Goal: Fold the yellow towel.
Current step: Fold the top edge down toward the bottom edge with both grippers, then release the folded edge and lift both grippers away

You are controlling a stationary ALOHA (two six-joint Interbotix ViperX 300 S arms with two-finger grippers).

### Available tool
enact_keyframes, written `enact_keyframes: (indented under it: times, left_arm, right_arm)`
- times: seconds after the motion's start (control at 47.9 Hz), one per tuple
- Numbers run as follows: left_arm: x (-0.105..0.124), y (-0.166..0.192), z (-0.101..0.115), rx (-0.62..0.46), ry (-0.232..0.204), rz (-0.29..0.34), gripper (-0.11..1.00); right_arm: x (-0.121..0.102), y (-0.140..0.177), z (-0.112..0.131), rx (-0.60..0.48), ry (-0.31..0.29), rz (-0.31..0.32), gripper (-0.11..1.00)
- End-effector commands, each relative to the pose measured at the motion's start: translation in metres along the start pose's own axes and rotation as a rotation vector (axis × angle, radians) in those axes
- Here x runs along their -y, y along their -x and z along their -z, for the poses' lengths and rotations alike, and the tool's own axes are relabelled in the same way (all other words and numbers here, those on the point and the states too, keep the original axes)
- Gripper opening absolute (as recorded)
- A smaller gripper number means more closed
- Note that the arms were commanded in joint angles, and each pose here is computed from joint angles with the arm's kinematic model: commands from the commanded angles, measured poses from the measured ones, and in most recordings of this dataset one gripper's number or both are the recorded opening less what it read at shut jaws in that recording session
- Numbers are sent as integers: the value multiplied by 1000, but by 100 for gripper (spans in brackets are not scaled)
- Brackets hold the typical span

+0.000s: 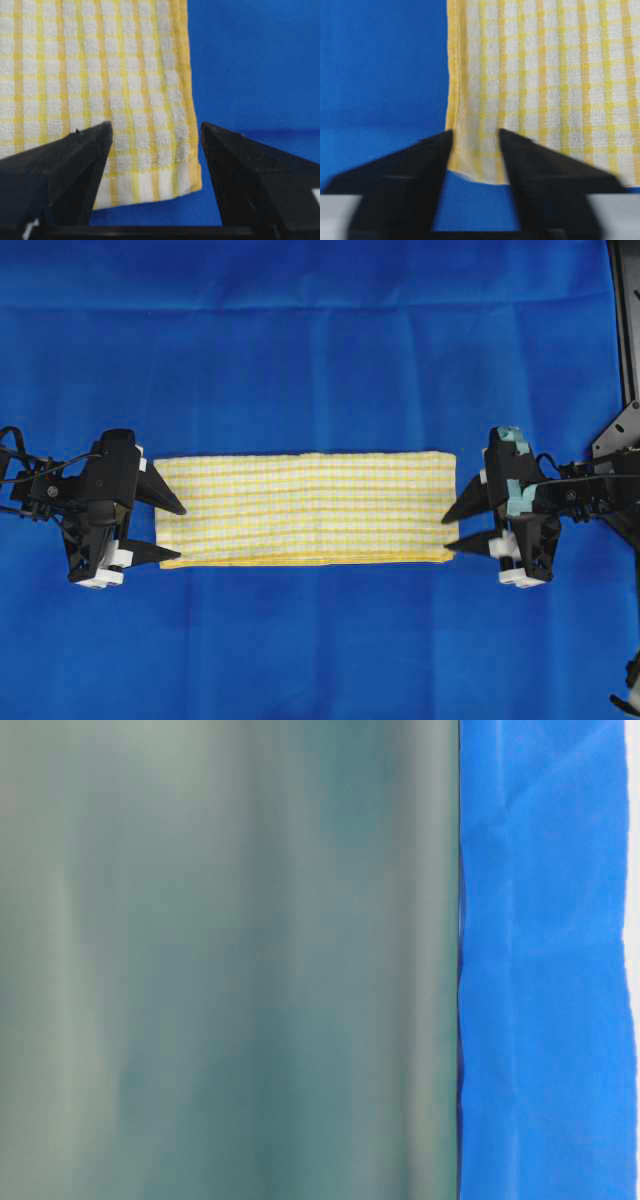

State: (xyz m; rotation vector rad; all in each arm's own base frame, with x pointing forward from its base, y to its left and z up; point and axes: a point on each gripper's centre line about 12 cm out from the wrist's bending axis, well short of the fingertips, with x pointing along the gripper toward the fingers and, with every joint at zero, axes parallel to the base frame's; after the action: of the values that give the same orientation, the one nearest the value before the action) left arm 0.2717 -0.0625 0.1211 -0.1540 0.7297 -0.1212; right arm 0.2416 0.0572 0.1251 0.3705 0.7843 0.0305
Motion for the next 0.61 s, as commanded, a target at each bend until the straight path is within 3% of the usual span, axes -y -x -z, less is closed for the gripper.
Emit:
enact_keyframes:
  times: [0.0, 0.104, 0.209, 0.46, 0.585]
  left_arm:
    - [2, 5, -16, 46, 2, 6, 62]
    - [-5, 7, -21, 59, 18, -14, 62]
    - [-17, 8, -27, 77, 39, -43, 62]
    - [-56, 15, -34, 106, 121, -149, 61]
    - [-70, 16, -31, 75, 105, -192, 61]
  right_arm:
    - [-4, 1, -8, 26, 11, -13, 62]
    - [1, 4, -14, 46, 9, -1, 83]
    - [14, 9, -22, 79, -3, 32, 74]
    - [64, 20, -40, 116, -69, 191, 76]
    - [80, 23, -43, 104, -96, 244, 76]
